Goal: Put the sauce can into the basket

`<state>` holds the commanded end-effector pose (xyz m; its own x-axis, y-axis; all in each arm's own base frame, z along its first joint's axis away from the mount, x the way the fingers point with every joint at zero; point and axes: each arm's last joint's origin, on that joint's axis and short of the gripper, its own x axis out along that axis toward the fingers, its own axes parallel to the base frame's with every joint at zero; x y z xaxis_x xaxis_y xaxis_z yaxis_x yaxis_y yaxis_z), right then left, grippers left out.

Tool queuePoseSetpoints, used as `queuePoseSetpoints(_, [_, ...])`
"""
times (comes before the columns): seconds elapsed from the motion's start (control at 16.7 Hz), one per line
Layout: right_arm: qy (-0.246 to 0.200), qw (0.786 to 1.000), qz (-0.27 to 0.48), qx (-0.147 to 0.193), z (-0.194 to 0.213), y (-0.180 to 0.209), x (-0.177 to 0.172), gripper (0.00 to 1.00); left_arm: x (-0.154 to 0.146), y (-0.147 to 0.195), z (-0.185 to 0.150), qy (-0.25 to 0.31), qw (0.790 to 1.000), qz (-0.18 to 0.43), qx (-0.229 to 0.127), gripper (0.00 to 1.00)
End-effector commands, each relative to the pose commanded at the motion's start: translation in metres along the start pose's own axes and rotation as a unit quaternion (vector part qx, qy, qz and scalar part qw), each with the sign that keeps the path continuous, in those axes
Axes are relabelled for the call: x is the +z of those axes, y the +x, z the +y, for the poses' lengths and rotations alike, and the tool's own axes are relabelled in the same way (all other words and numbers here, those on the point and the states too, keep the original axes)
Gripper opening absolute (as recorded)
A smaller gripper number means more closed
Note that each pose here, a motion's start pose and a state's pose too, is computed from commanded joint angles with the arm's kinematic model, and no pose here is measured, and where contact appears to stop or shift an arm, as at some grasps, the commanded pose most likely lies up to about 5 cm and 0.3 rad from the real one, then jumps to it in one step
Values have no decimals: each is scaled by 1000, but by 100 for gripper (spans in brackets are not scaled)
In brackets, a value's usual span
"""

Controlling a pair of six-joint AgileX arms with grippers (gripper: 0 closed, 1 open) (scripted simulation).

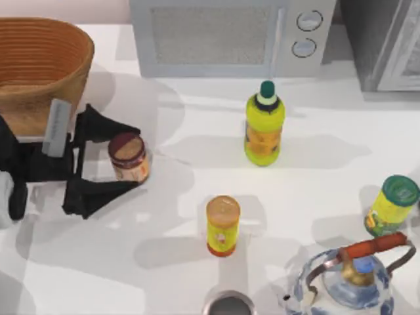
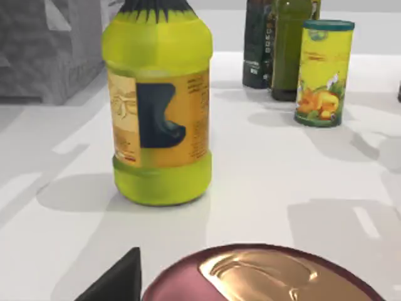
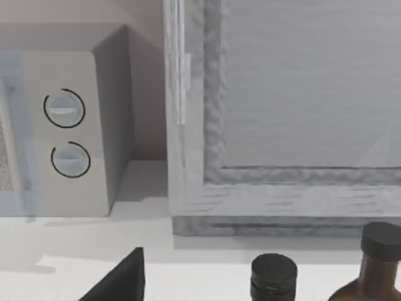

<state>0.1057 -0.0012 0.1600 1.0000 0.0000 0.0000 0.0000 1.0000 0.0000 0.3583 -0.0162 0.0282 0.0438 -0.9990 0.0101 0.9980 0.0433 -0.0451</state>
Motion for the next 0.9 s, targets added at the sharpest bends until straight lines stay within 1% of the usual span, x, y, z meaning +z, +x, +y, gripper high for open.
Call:
queuePoseSetpoints(0.18, [0, 1000, 0, 0, 0, 0, 0, 100, -17, -28, 6, 14, 1000, 3, 15, 100])
queuePoseSetpoints(0.36, [0, 1000, 0, 0, 0, 0, 0, 100, -22, -49, 8, 22, 999, 4, 37, 100])
queuePoseSetpoints(0.66, [0, 1000, 0, 0, 0, 0, 0, 100, -22, -50, 8, 23, 999, 4, 39, 100])
queuePoseSetpoints(0.72, [0, 1000, 0, 0, 0, 0, 0, 100, -31, -30, 14, 18, 1000, 5, 13, 100])
queuePoseSetpoints(0.9, [0, 1000, 0, 0, 0, 0, 0, 100, -32, -28, 13, 21, 999, 3, 24, 100])
